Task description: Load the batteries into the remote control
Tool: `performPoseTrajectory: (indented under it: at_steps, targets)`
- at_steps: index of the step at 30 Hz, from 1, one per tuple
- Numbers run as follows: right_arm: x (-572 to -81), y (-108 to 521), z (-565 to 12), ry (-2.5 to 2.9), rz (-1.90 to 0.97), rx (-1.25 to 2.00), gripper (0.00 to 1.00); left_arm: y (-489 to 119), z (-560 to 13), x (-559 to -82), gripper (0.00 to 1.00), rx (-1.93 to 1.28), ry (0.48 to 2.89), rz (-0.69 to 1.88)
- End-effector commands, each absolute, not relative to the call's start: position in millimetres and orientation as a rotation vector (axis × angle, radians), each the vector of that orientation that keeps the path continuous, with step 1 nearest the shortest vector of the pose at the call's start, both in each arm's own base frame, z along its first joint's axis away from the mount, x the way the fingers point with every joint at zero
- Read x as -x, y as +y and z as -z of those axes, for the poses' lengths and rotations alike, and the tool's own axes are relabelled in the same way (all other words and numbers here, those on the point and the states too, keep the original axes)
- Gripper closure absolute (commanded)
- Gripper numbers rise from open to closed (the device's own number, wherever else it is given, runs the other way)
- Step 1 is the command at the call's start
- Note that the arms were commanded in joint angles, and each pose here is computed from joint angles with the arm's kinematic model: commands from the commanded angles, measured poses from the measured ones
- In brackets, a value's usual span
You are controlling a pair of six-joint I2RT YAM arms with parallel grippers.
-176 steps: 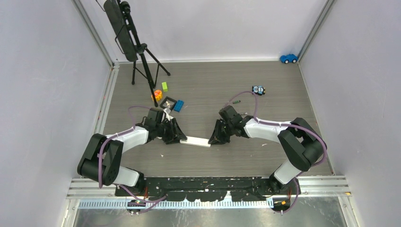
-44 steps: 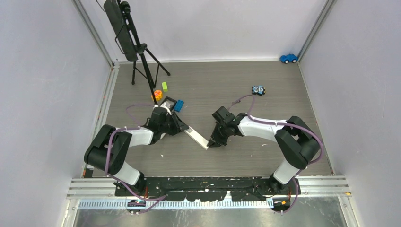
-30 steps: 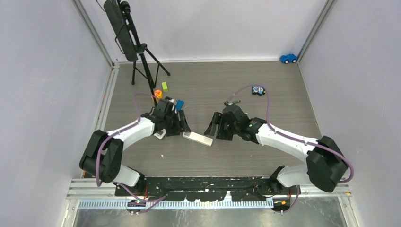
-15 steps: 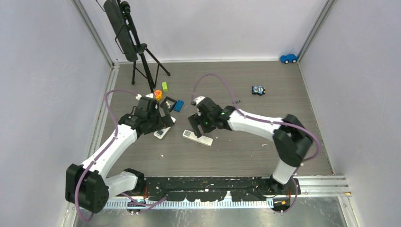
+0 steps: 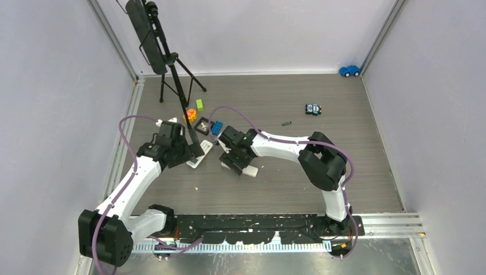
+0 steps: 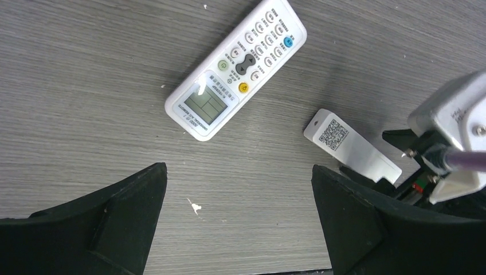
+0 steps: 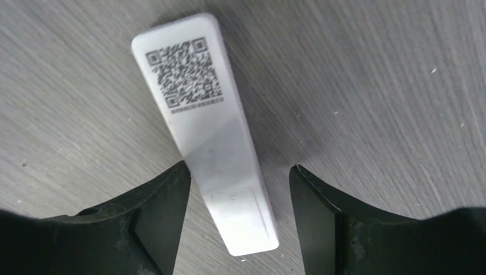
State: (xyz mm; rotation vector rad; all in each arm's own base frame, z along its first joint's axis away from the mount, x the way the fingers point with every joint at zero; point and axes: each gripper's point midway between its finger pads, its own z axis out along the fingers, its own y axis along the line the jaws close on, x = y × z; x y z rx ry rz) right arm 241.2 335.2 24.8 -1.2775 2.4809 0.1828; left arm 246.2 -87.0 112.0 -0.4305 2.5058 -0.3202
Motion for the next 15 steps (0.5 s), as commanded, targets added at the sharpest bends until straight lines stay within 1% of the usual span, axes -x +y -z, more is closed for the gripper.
performPoseTrajectory:
  at_steps: [1,2,5,7,9,13,15]
  targets:
    - [-260.7,339.9,-32.8,2.469,-0.122,1.218,0.36,-92.7,-112.4,-244.6,0.0,0.405,2.513,0.374]
    - [-261.9,340.5,-32.2,2.484,-0.129,1.181,0.41,-92.6,-111.5,-244.6,0.0,0.406,2.515,0.373]
    - [-271.1,340.6,-35.9,2.487,-0.139,1.085,0.59,-91.9,-109.9,-244.1,0.0,0.407,2.515,0.37]
    - [-279.5,339.3,-42.8,2.486,-0.172,0.999,0.68,-92.0,-108.9,-244.6,0.01,0.402,2.515,0.369]
    - [-294.5,334.3,-56.1,2.472,-0.199,0.871,0.7,-91.9,-107.7,-246.1,0.01,0.4,2.514,0.366]
    - [-343.0,312.3,-89.0,2.421,-0.267,0.526,0.7,-95.2,-103.1,-252.3,0.03,0.43,2.501,0.387]
    - [-367.7,295.9,-99.1,2.387,-0.244,0.366,0.7,-100.1,-101.4,-256.9,0.04,0.435,2.495,0.417]
